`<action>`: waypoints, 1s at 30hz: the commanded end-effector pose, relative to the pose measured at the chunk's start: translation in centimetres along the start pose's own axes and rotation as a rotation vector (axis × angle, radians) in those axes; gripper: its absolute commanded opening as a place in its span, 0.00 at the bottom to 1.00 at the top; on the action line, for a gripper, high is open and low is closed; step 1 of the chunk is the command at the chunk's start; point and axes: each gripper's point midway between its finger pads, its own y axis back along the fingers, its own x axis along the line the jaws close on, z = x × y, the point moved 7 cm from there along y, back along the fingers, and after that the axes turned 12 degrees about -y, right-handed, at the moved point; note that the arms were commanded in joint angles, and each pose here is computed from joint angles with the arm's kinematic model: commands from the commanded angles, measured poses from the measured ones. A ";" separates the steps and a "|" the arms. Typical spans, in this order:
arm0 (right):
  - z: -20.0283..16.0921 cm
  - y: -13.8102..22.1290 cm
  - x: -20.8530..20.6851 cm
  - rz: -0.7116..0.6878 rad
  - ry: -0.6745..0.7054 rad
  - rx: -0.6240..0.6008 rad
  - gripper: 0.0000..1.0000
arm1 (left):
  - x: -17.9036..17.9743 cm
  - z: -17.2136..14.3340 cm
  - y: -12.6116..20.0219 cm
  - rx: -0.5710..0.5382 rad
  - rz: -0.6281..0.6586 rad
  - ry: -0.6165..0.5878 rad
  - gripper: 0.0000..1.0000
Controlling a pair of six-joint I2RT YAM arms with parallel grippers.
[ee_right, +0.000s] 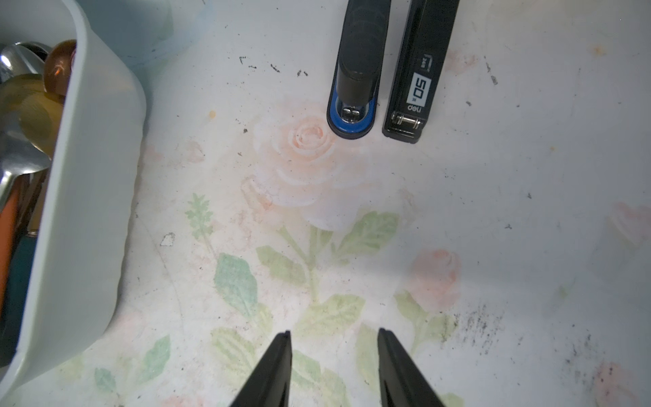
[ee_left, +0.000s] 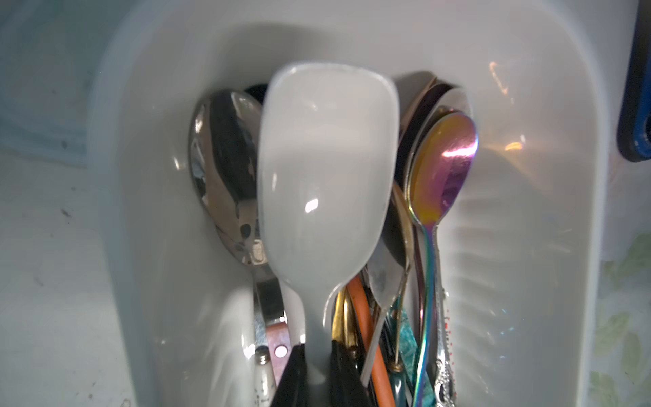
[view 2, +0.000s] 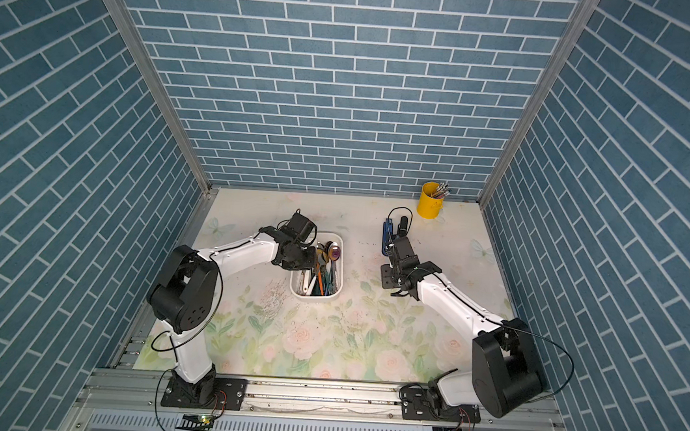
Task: Put the spoon into the storage box
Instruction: Place the spoon in the storage box, then reset both arms
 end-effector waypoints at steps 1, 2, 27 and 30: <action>0.3 0.5 -0.7 -0.030 -0.008 -0.039 0.44 | 0.1 -0.8 -1.2 0.038 -0.007 0.011 0.10; 0.4 0.6 -0.7 -0.031 -0.011 -0.043 0.44 | 0.1 -0.9 -1.5 0.045 -0.011 0.012 0.10; 4.3 2.9 -0.7 -0.060 -0.053 -0.231 0.44 | 0.5 -0.2 11.3 -0.368 -0.026 -0.081 0.48; 4.9 3.2 -0.4 -0.044 -0.062 -0.258 0.44 | 0.6 -0.7 12.4 -0.407 -0.035 -0.118 0.49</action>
